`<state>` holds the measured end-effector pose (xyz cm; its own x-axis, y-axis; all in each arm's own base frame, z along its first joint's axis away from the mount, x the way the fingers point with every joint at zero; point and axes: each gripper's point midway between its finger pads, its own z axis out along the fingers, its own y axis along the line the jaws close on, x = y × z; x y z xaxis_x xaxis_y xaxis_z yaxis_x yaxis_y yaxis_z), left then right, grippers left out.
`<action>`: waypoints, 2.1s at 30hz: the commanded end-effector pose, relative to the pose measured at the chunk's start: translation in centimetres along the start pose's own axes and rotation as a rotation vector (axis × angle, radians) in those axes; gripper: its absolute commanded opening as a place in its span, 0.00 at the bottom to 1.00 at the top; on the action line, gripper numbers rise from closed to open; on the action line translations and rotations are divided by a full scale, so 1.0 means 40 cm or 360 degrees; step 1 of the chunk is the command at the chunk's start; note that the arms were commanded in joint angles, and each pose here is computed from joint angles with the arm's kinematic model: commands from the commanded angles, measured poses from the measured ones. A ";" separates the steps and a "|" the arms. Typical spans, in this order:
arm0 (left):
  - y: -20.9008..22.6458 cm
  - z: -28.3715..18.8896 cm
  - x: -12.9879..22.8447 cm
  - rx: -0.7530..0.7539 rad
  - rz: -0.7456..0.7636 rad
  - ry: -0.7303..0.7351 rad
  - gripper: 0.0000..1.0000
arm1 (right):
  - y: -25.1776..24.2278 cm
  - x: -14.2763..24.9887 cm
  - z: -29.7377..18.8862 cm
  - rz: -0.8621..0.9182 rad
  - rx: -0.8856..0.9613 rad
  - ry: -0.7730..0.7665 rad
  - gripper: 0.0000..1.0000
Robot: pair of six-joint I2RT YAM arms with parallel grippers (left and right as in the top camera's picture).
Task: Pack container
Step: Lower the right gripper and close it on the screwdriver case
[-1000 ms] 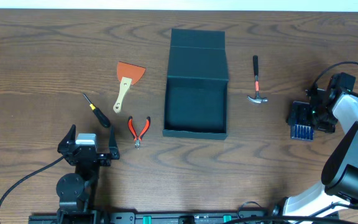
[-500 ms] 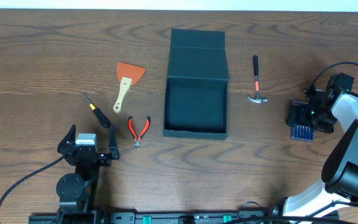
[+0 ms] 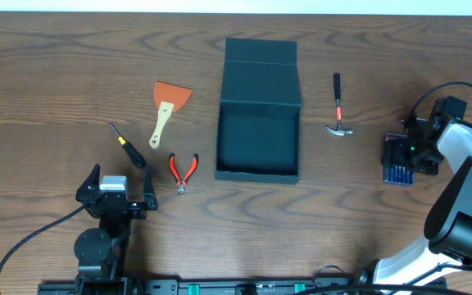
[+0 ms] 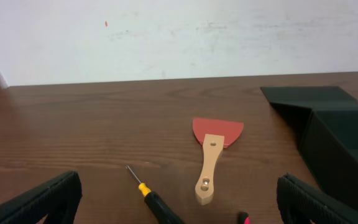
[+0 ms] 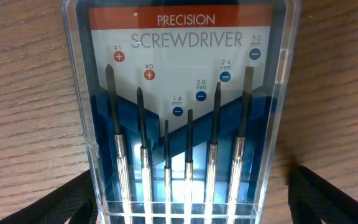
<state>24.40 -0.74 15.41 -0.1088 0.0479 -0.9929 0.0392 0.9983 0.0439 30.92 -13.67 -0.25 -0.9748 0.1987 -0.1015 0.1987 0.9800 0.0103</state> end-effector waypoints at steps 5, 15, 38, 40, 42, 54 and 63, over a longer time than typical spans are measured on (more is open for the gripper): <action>-0.005 0.005 0.038 0.0016 0.0022 0.0057 0.99 | 0.027 0.024 0.034 -0.0004 -0.0088 0.0072 0.64; -0.005 0.005 0.038 0.0016 0.0022 0.0057 0.99 | 0.027 0.022 0.034 0.0025 -0.0086 0.0068 0.58; -0.005 0.005 0.038 0.0016 0.0022 0.0057 0.98 | 0.028 0.016 0.030 0.0054 -0.0090 0.0061 0.31; -0.005 0.005 0.038 0.0016 0.0021 0.0057 0.99 | 0.027 0.014 0.027 0.0054 -0.0089 0.0058 0.30; -0.005 0.005 0.038 0.0016 0.0022 0.0057 0.99 | 0.026 0.011 0.023 0.0054 -0.0088 0.0055 0.29; -0.005 0.005 0.038 0.0016 0.0022 0.0057 0.99 | 0.028 -0.031 -0.022 0.0039 -0.0092 0.0015 0.23; -0.005 0.005 0.038 0.0016 0.0022 0.0057 0.98 | 0.031 -0.059 -0.057 0.0038 -0.0101 -0.0019 0.18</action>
<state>24.40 -0.74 15.41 -0.1088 0.0479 -0.9929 0.0392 0.9983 0.0439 32.01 -13.06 1.44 -0.9734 0.2138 -0.0818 0.2093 0.9760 0.0602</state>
